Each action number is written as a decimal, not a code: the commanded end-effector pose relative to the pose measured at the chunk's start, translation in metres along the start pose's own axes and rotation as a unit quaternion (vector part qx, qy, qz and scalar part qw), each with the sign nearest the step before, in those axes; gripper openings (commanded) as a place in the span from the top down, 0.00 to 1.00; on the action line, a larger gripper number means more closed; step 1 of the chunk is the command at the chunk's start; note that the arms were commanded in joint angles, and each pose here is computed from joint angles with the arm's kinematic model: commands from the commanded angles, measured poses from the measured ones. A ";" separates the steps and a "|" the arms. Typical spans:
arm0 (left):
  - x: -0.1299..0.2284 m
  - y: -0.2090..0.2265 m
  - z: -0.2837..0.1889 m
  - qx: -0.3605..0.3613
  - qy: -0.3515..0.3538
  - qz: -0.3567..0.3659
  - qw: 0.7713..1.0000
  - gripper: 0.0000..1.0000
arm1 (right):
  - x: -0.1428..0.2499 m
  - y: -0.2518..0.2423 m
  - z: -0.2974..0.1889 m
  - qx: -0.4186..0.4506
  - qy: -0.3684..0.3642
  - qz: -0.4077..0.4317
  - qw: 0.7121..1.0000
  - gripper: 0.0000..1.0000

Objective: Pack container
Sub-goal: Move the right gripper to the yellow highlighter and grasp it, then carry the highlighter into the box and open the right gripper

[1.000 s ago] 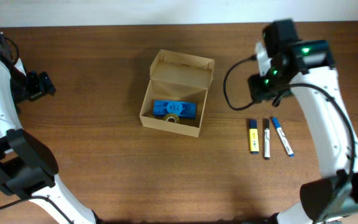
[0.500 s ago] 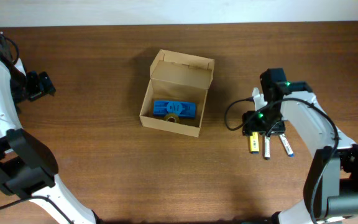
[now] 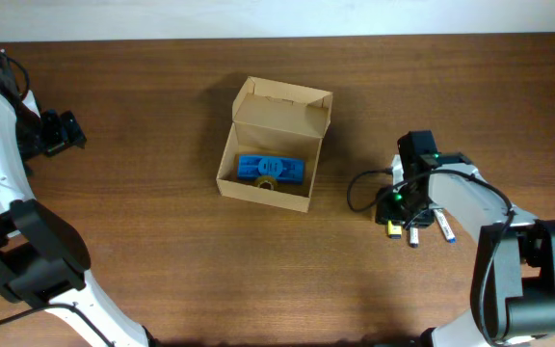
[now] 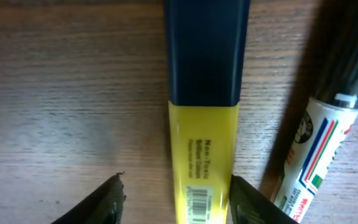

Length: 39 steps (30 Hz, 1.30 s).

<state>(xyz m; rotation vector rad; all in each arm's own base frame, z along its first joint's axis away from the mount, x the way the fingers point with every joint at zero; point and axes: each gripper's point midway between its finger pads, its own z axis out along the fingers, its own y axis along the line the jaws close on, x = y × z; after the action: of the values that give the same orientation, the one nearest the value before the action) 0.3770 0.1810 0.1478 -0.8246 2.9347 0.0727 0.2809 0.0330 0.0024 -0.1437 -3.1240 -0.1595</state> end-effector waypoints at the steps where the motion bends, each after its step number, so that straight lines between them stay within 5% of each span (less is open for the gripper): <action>1: 0.001 0.001 -0.002 0.005 -0.001 0.004 1.000 0.00 | 0.001 -0.009 0.005 0.023 -0.003 0.017 1.000 0.51; 9: 0.001 0.001 -0.002 0.005 -0.001 0.004 1.000 0.00 | -0.001 -0.021 0.015 0.055 -0.001 0.017 0.998 0.53; 11: 0.001 0.001 -0.002 0.005 -0.001 0.004 1.000 0.00 | -0.001 -0.021 0.017 0.055 0.003 0.017 0.998 0.67; 13: 0.001 0.001 -0.002 0.005 -0.001 0.004 1.000 0.00 | -0.001 -0.021 0.018 0.055 0.004 0.017 0.998 0.92; 20: 0.001 0.001 -0.002 0.005 -0.001 0.004 1.000 0.00 | -0.004 0.000 0.003 -0.001 0.008 -0.012 1.000 0.96; 25: 0.001 0.001 -0.002 0.005 -0.001 0.004 1.000 0.00 | -0.044 0.031 -0.073 -0.060 -0.073 -0.048 0.994 0.96; 30: 0.001 0.001 -0.002 0.005 -0.001 0.004 1.000 0.00 | -0.093 0.062 -0.211 -0.077 -0.229 -0.118 0.963 0.96; 35: 0.001 0.001 -0.002 0.005 -0.001 0.004 1.000 0.00 | -0.098 0.107 -0.308 -0.069 -0.332 -0.255 0.905 0.96; 39: 0.001 0.001 -0.002 0.005 -0.001 0.004 1.000 0.00 | -0.079 0.156 -0.321 -0.054 -0.349 -0.404 0.844 0.97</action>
<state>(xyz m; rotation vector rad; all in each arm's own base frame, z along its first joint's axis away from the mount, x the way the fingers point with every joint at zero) 0.3770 0.1810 0.1478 -0.8246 2.9347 0.0727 0.3859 0.1123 0.3425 0.9040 -3.7790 -0.4078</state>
